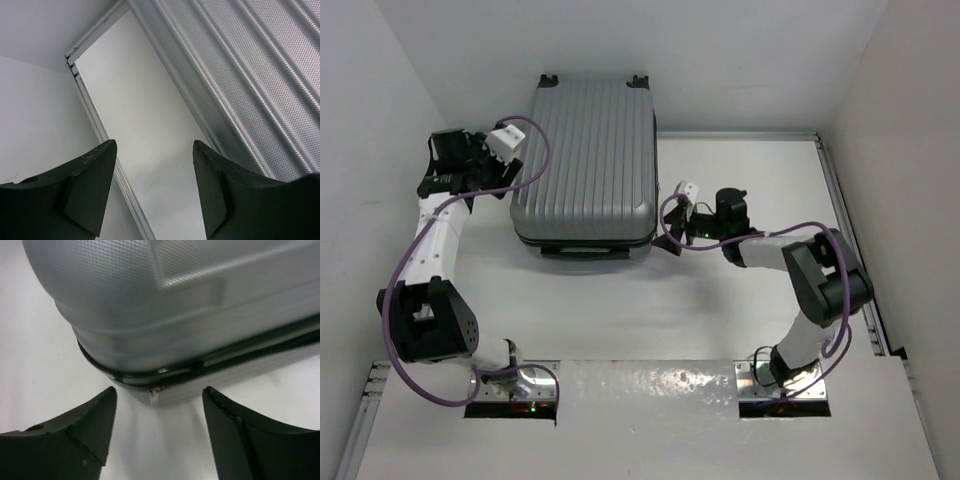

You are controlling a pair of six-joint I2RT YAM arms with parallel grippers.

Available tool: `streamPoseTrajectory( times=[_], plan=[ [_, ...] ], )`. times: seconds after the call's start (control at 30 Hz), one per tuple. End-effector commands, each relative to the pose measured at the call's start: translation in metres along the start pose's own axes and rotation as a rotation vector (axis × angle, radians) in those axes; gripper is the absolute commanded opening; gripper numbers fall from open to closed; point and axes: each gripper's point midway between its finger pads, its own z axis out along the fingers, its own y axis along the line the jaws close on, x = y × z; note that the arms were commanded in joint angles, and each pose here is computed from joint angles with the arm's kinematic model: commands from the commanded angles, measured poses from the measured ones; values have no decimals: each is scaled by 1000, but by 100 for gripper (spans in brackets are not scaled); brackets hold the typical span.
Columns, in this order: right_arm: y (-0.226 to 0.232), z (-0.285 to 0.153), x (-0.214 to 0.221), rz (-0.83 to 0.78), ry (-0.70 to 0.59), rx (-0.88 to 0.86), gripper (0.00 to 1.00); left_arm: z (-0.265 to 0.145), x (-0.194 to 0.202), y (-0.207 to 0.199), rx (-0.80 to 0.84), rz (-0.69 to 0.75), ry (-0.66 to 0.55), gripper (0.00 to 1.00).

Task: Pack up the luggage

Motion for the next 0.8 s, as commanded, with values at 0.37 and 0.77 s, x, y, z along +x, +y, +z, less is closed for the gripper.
streamPoseTrajectory(
  times=[0.37,0.77],
  plan=[
    [-5,21,-24,-15,-148,-25,15,-7,-20,14,-59,-9,-42,60],
    [-6,12,-57,-96,-227,14,23,-4,-14,13,-62,-13,-29,60]
  ],
)
